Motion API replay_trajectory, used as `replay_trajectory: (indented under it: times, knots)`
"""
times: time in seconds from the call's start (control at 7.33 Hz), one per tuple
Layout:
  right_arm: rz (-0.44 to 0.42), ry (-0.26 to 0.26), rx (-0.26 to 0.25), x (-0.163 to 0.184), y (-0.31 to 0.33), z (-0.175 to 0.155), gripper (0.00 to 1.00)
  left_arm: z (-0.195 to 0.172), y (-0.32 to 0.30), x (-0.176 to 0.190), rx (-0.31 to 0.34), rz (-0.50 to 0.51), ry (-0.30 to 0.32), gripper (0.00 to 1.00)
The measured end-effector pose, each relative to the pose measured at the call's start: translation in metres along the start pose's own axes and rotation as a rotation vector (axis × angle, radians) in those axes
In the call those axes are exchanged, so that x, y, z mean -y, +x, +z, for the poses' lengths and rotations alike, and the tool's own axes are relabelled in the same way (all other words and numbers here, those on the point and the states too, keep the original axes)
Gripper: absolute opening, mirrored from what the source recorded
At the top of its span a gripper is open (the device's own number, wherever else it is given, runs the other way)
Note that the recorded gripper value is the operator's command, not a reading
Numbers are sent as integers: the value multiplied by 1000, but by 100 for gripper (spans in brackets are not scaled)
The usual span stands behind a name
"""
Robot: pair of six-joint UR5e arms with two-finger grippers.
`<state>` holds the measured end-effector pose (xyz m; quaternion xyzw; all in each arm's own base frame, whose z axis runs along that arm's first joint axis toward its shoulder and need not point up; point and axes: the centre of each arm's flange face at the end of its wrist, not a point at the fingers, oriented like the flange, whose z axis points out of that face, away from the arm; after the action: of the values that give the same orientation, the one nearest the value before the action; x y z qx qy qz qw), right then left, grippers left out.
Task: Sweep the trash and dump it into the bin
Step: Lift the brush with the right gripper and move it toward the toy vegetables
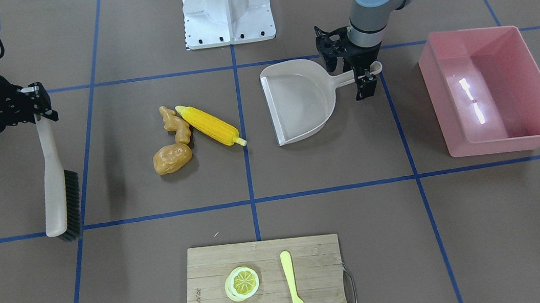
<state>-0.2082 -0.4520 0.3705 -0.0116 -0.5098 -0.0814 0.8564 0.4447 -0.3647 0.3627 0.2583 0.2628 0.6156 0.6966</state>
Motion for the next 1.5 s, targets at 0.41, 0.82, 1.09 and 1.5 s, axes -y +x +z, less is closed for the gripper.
replay_trajectory:
  times: [0.41, 0.82, 1.09, 1.5]
  knots:
    - [28, 16, 52, 10, 7, -26, 0, 8, 1, -2, -7, 3, 0, 50]
    - [77, -108, 163, -9, 25, -11, 0, 3, 2, -3, -62, -6, 18, 35]
    - [87, -164, 200, -34, 12, 8, 0, -3, -2, -8, -69, -18, 18, 0]
    - [117, -92, 175, -66, -24, 64, 0, -28, -28, -30, -82, 26, -15, 0]
